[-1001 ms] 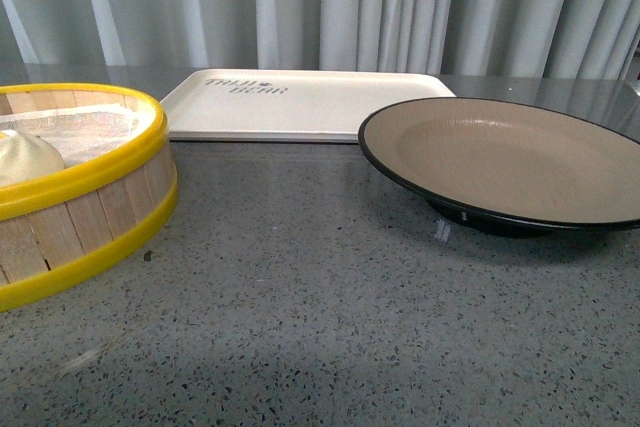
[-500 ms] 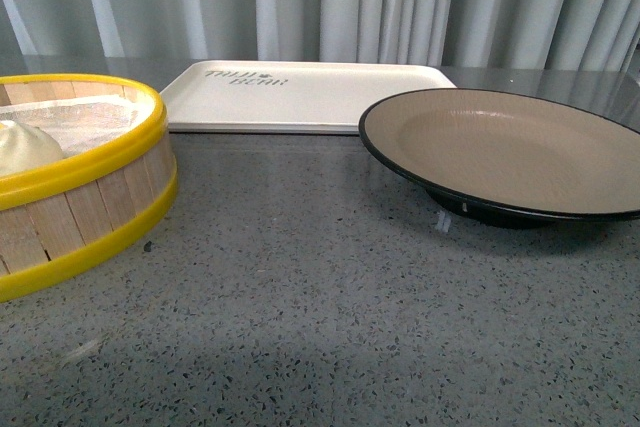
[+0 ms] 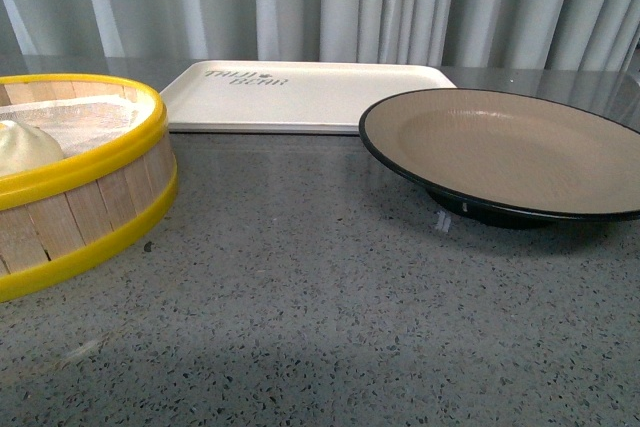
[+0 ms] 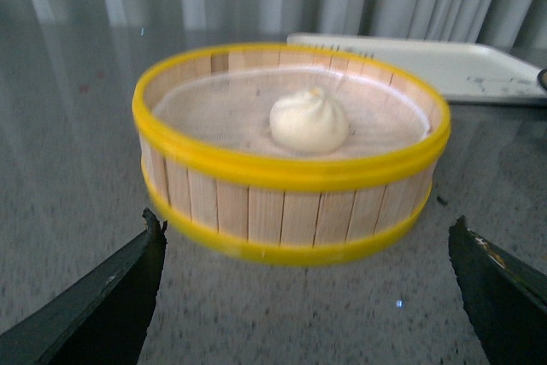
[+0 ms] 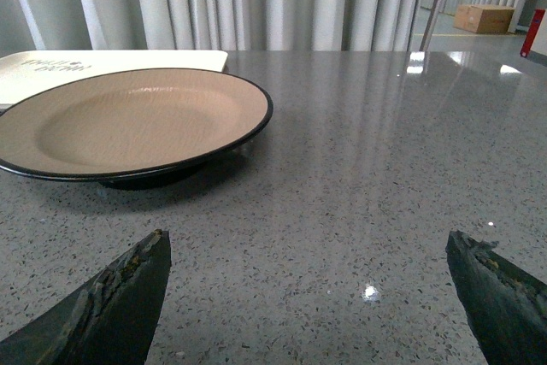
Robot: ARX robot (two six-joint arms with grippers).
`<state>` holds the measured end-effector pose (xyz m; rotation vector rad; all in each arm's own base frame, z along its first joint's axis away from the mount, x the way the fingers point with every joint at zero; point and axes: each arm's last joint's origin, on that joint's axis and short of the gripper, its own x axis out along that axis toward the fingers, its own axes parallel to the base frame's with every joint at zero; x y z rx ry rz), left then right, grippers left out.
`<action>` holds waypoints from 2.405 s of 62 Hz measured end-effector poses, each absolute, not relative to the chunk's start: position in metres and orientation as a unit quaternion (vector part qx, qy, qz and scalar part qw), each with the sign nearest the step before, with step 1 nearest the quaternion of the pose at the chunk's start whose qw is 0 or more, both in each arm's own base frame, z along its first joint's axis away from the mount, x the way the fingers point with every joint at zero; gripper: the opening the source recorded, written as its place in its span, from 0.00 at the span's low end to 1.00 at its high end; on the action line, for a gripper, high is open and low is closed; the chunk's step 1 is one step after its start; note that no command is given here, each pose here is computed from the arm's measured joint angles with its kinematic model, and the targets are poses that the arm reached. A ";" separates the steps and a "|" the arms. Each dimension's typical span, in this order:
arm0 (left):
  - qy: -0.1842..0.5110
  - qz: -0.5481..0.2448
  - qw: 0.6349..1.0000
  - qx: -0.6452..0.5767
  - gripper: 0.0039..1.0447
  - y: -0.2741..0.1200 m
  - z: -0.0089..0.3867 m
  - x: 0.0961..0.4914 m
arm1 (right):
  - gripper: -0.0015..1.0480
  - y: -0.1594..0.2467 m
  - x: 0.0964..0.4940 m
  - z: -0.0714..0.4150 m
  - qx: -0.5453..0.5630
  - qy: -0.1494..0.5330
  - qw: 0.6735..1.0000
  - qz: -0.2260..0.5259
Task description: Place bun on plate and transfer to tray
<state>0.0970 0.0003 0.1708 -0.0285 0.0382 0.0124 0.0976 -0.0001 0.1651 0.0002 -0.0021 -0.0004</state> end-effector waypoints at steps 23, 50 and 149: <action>0.033 0.065 0.995 -0.073 0.94 0.037 0.268 0.156 | 0.92 0.000 0.098 0.165 0.000 -0.001 1.000 0.000; 0.174 -0.053 0.983 0.000 0.94 -0.016 0.289 0.279 | 0.92 0.000 0.098 0.165 0.000 -0.001 1.000 0.000; 0.282 -0.061 0.954 0.083 0.94 -0.010 0.268 0.291 | 0.92 0.000 0.098 0.165 0.000 -0.001 1.000 0.000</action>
